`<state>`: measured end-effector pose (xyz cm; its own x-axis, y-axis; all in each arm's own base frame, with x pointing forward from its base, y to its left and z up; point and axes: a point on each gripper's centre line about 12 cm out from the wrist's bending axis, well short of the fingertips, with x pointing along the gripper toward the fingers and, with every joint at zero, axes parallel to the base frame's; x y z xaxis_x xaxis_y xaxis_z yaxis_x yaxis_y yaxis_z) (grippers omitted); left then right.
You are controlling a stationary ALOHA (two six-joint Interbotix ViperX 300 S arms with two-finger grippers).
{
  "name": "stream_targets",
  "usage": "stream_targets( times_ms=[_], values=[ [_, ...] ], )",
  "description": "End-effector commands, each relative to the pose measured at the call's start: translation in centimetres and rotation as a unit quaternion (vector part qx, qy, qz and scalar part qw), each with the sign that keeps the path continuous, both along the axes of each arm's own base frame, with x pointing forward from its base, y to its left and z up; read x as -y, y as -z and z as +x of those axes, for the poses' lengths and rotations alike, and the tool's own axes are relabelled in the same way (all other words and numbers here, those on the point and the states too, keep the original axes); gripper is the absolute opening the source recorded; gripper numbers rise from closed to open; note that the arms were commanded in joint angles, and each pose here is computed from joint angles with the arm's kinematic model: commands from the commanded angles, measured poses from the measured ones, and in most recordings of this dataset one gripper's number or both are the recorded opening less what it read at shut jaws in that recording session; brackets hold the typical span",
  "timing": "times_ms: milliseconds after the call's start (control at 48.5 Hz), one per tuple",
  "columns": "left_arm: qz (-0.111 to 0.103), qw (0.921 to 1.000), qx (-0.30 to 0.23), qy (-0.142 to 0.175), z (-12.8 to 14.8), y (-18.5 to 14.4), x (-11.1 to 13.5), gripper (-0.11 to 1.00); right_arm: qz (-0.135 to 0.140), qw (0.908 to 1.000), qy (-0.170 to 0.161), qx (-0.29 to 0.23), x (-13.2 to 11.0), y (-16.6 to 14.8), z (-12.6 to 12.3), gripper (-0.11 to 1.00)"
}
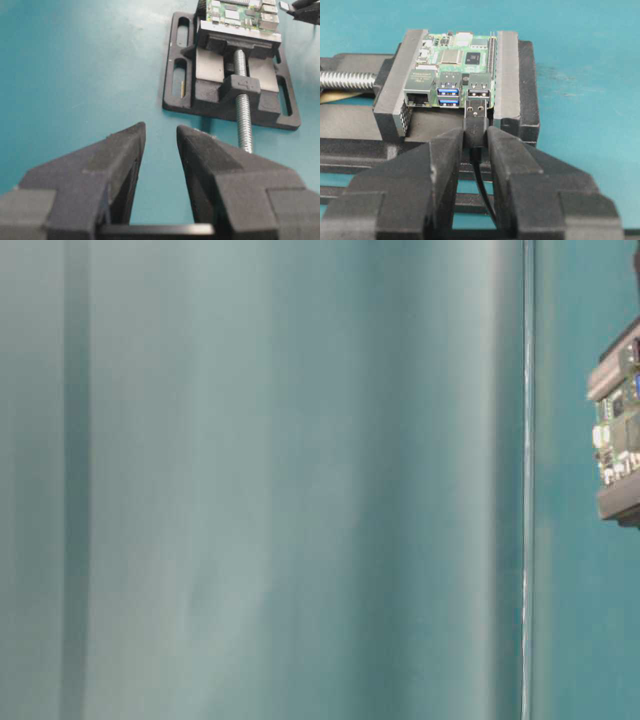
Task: Insert the USB into the fixed PCB.
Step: 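Align the USB plug with the lower-right USB port on the PCB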
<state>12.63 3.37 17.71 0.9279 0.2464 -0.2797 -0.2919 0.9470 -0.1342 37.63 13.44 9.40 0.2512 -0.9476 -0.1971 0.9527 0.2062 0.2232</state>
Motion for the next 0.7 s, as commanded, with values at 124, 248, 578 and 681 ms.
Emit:
stream_targets(
  times_ms=[124, 248, 578, 681],
  values=[
    [0.004, 0.9999, 0.012, 0.001, 0.25, -1.15, -0.06, 0.35, 0.015, 0.9996, 0.002, 0.023, 0.35, -1.9, 0.52, 0.21],
    [0.004, 0.9999, 0.012, 0.001, 0.25, -1.15, -0.06, 0.35, 0.014, 0.9996, 0.002, 0.022, 0.43, -1.87, 0.51, 0.22],
    [0.004, 0.9999, 0.012, 0.001, 0.26, -1.13, -0.04, 0.35, 0.012, 0.9997, 0.004, 0.019, 0.72, -1.7, 0.4, 0.21],
    [0.004, 0.9999, 0.013, 0.001, 0.25, -1.15, -0.05, 0.35, 0.012, 0.9998, 0.005, 0.018, 0.77, -1.59, 0.31, 0.21]
  ],
)
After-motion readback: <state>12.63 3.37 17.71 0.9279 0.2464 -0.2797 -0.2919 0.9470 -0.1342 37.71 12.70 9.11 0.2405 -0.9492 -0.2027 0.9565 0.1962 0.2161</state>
